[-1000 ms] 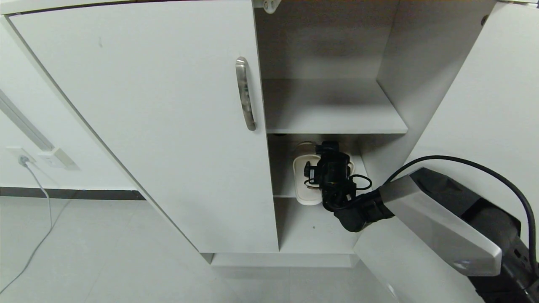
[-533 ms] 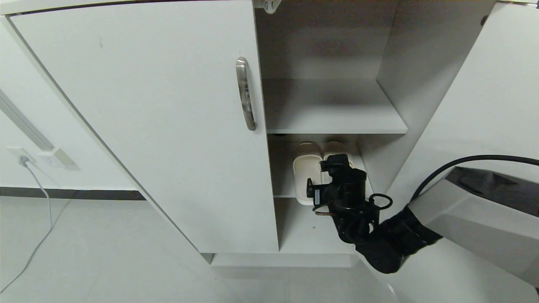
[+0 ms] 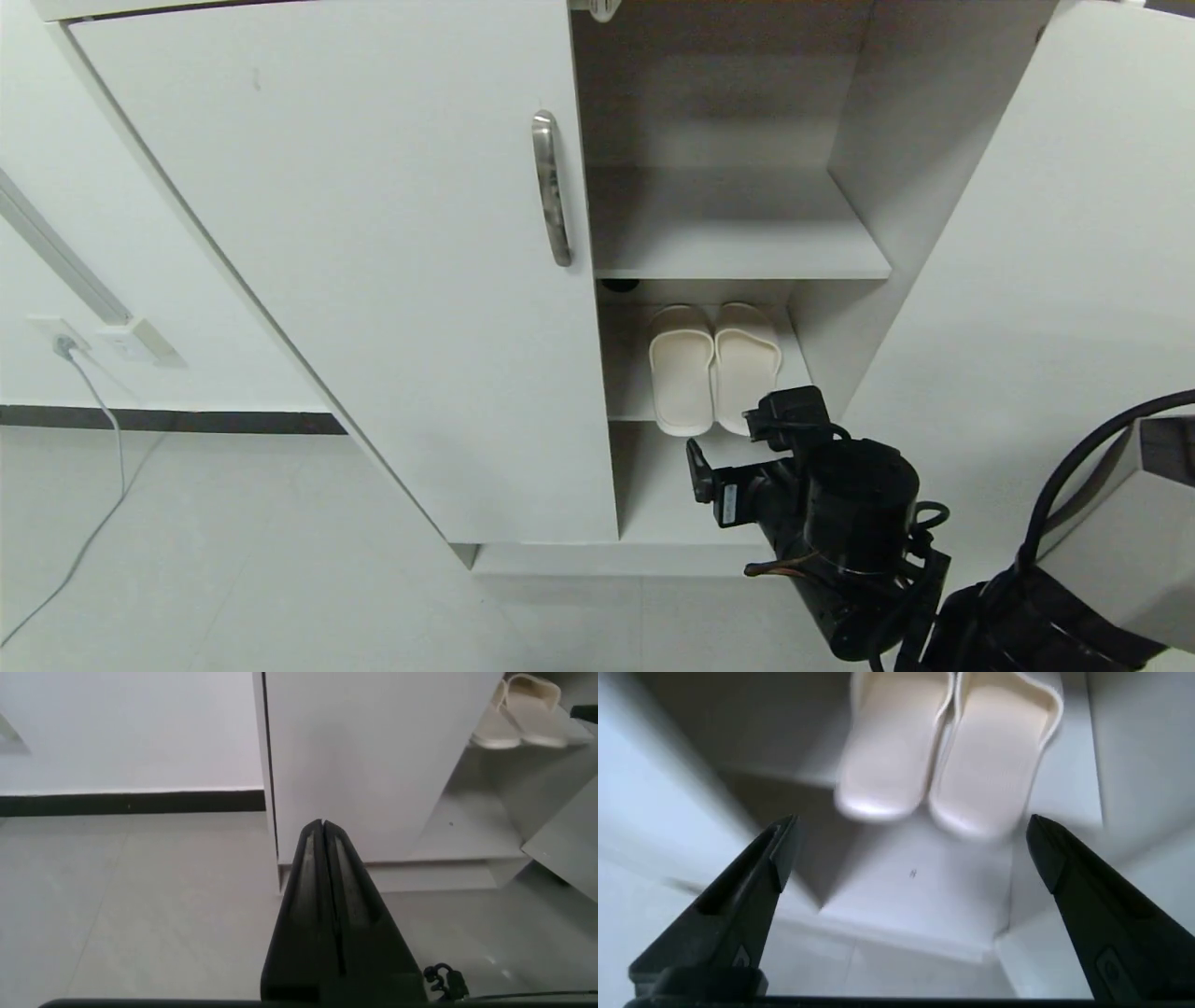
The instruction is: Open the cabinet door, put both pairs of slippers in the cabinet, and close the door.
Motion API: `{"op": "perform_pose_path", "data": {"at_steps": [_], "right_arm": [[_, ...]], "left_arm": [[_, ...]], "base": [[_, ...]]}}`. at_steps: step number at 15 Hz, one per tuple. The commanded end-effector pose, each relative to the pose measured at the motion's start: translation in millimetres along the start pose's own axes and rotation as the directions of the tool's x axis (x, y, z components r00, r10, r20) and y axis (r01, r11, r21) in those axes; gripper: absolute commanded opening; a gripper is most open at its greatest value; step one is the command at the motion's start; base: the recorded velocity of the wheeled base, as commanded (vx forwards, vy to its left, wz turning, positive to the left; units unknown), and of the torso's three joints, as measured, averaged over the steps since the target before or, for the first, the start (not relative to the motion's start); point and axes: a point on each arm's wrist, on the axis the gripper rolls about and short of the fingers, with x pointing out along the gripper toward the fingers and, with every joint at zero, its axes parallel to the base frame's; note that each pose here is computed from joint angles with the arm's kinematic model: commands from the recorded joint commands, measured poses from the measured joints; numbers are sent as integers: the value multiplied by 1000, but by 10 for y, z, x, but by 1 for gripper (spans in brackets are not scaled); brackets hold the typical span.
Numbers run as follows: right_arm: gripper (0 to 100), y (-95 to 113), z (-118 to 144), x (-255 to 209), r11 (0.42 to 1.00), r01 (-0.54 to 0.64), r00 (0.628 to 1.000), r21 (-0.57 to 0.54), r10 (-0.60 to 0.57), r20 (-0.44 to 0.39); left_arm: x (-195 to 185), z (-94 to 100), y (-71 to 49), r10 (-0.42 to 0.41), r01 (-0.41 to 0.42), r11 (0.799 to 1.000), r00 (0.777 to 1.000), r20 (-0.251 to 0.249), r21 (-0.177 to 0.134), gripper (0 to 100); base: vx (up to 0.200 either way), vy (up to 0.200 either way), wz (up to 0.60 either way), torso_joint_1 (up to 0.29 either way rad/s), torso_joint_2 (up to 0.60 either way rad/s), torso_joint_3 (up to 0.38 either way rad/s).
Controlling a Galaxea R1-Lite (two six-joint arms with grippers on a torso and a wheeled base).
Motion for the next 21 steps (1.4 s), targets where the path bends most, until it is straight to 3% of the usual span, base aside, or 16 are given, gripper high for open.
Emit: {"op": "perform_pose_path", "data": {"at_steps": [1,17,21], "right_arm": [[100,-12,23,-35,1000,-3,1000,1,3,2],[100,-25,-39,-58,1000,-2,1000,-13,2,-18],[100,-24,-46,-57,1000,-2,1000,-15,2,-20]], "left_arm": [[1,0,0,0,0,1000,1000,-1,-3,0],[1,0,0,0,0,1000,1000,-1,-4,0],[1,0,0,0,0,1000,1000,-1,-3,0]], "base": [[0,0,0,0,0,0],[0,0,0,0,0,0],[0,0,0,2,6,160]]}}
